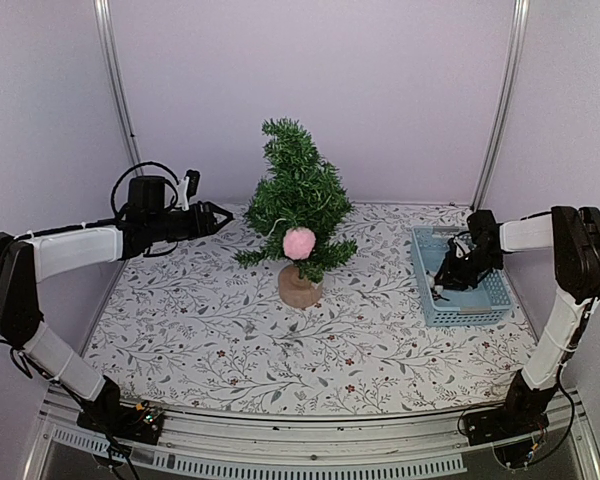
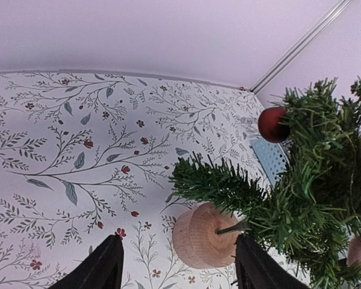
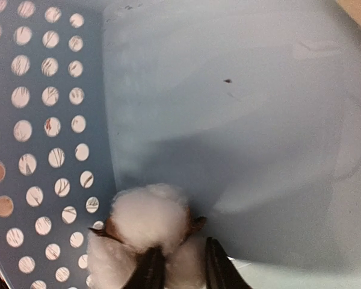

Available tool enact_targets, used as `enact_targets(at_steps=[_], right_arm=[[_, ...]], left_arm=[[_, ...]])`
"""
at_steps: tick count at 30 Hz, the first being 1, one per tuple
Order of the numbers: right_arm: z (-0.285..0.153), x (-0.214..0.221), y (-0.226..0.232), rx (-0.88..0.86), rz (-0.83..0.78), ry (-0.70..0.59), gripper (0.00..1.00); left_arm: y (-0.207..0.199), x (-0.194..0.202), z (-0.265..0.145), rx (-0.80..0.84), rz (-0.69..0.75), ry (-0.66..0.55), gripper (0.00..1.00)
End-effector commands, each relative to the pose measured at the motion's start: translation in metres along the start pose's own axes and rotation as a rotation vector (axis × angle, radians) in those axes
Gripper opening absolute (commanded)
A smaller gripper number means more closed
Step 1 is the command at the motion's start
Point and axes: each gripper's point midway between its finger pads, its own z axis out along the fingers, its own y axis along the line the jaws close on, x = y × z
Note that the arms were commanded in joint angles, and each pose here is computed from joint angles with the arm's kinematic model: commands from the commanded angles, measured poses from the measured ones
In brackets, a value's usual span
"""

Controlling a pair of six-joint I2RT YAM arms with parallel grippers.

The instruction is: Decorate the small christmas tree

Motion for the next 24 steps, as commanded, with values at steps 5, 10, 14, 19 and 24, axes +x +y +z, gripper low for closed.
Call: enact_targets(at_steps=[5,10,14,19,24], right_arm=[[-0.021,-0.009,0.009,-0.013,-0.027,-0.040,0.01],[-0.064,-0.042,0.031,-0.019,-0.081,-0.171,0.00],[-0.109,-0.070,0.063,-0.084,-0.145,-0.300,0.00],[-0.167,-0.089,0.121,-0.275,-0.241,-0.441,0.00],[-0.223,-0.081,0.213,-0.456,-0.421,-0.571,0.00]], left_arm=[[-0.003,-0.005,0.002,-0.007,0.014,-0.011,0.65],[-0.004,-0.007,0.001,-0.006,0.016,-0.013,0.65],[-0.004,-0.007,0.001,-0.007,0.014,-0.012,0.65],[-0.007,-0.008,0.001,-0.005,0.017,-0.013,0.65],[-0.010,-0.010,-0.001,-0.008,0.025,-0.021,0.65]])
